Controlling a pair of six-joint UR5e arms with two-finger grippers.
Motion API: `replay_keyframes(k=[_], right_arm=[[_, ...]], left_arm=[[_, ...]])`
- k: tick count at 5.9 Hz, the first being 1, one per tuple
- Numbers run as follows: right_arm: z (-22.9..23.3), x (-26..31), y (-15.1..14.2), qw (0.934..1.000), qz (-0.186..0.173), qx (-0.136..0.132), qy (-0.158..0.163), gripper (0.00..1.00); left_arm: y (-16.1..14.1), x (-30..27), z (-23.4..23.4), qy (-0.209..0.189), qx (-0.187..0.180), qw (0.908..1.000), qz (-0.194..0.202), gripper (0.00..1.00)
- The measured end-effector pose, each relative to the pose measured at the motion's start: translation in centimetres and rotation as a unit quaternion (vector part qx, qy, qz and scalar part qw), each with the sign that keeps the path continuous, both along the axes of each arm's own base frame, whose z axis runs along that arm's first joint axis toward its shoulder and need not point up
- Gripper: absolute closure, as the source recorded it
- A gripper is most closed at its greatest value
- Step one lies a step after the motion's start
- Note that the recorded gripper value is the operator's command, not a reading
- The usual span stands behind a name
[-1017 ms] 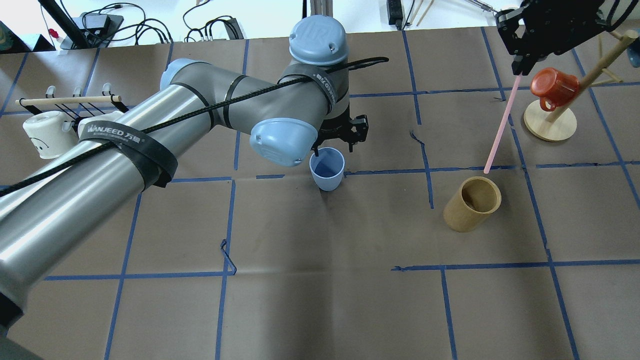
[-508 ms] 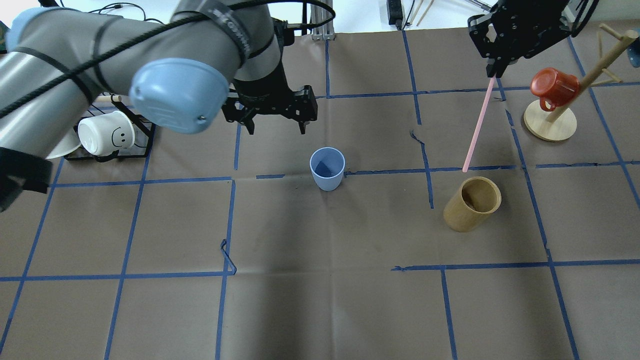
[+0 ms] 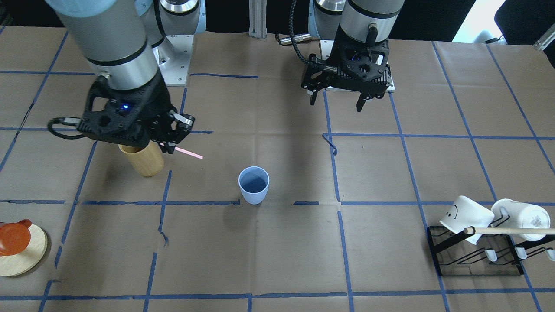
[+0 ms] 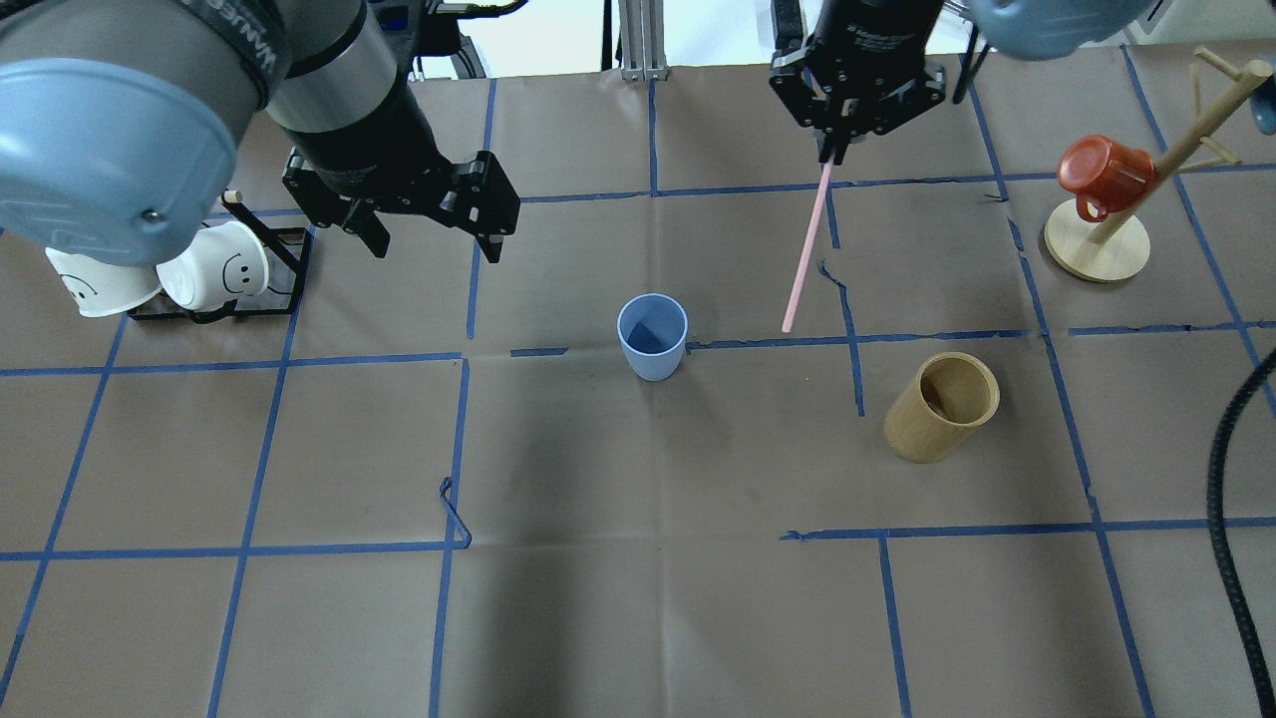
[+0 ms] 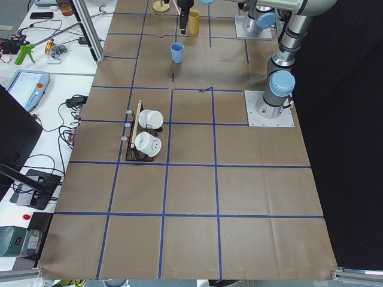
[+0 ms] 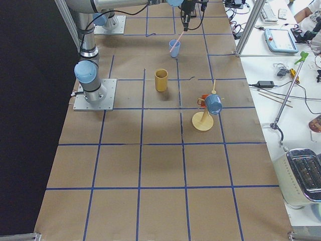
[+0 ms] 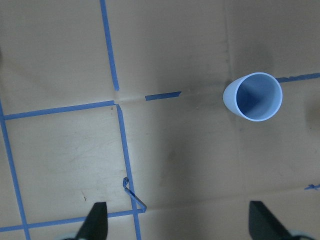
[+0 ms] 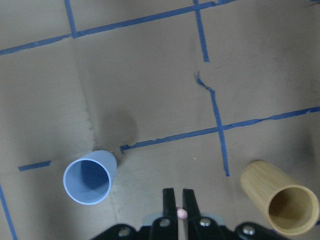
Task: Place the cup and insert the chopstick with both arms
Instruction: 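Lower the pink chopstick into the blue cup with the right gripper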
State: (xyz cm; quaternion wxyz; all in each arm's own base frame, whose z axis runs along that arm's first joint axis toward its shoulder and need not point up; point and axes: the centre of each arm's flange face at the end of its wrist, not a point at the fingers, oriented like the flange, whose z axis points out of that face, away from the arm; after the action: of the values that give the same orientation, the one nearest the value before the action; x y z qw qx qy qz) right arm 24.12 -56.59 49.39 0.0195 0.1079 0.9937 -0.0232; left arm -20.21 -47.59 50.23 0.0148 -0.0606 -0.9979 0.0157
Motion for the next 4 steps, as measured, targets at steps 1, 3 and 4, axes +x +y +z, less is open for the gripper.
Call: replay_keyframes(k=[1,3,4], right_arm=[[-0.5,4.3,-0.2,0.9998,-0.017,-0.003,-0.009,0.95],[-1.2,10.1,-0.2,0.9995,-0.028,-0.004,-0.014,0.95],[-2.1,11.0,-0.6,0.9997,-0.023,-0.004,-0.008,0.96]], left_arm=[[0.2,0.9,0.3,0.000,-0.003,1.0000,0.002,0.02],[0.4,1.4,0.5,-0.001,-0.004,1.0000,0.003,0.02],[0.5,1.5,0.6,-0.001,-0.004,1.0000,0.004,0.02]])
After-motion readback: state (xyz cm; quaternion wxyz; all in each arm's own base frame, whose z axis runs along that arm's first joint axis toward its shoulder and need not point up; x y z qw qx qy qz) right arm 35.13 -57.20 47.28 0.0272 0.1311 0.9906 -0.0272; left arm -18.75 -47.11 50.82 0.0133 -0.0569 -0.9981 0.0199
